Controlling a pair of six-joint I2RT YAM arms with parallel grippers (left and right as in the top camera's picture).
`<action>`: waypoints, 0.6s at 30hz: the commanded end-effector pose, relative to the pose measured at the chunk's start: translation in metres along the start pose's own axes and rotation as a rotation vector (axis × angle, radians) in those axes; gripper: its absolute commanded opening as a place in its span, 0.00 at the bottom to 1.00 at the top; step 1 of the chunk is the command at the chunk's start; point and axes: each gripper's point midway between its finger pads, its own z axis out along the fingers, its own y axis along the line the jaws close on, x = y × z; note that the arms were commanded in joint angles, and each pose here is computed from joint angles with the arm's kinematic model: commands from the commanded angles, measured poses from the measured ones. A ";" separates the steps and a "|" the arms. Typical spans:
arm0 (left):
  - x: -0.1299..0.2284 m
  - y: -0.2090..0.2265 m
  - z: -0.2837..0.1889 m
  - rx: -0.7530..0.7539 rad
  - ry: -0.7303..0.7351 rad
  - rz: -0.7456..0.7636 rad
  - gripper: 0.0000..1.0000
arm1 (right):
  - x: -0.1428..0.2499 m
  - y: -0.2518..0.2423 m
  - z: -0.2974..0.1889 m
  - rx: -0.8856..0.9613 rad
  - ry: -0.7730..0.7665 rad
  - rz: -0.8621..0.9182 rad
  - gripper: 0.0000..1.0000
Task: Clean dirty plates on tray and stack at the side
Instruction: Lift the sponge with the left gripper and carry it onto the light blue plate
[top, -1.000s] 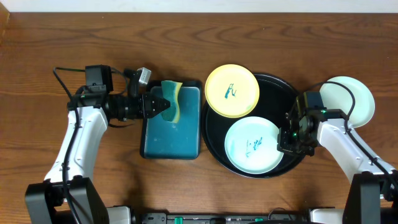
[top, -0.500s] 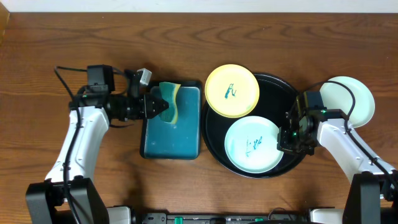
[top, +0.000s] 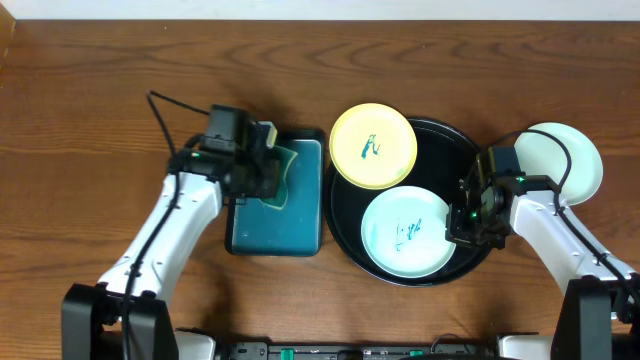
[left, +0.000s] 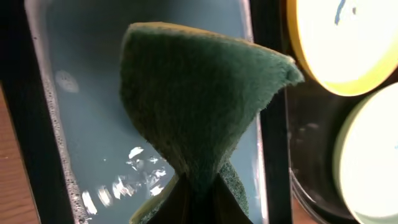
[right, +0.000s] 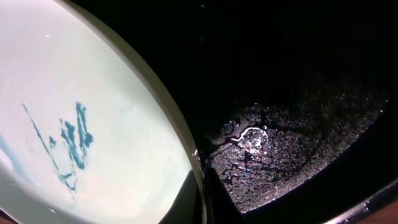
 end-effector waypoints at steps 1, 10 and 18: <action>-0.002 0.004 0.000 -0.087 -0.021 0.012 0.08 | 0.001 0.002 0.000 0.001 -0.005 -0.006 0.01; -0.001 0.001 0.001 -0.082 -0.019 0.008 0.08 | 0.001 0.002 0.000 0.001 -0.005 -0.006 0.01; 0.000 -0.003 0.001 -0.070 -0.017 -0.022 0.08 | 0.001 0.002 0.000 0.001 -0.006 -0.006 0.01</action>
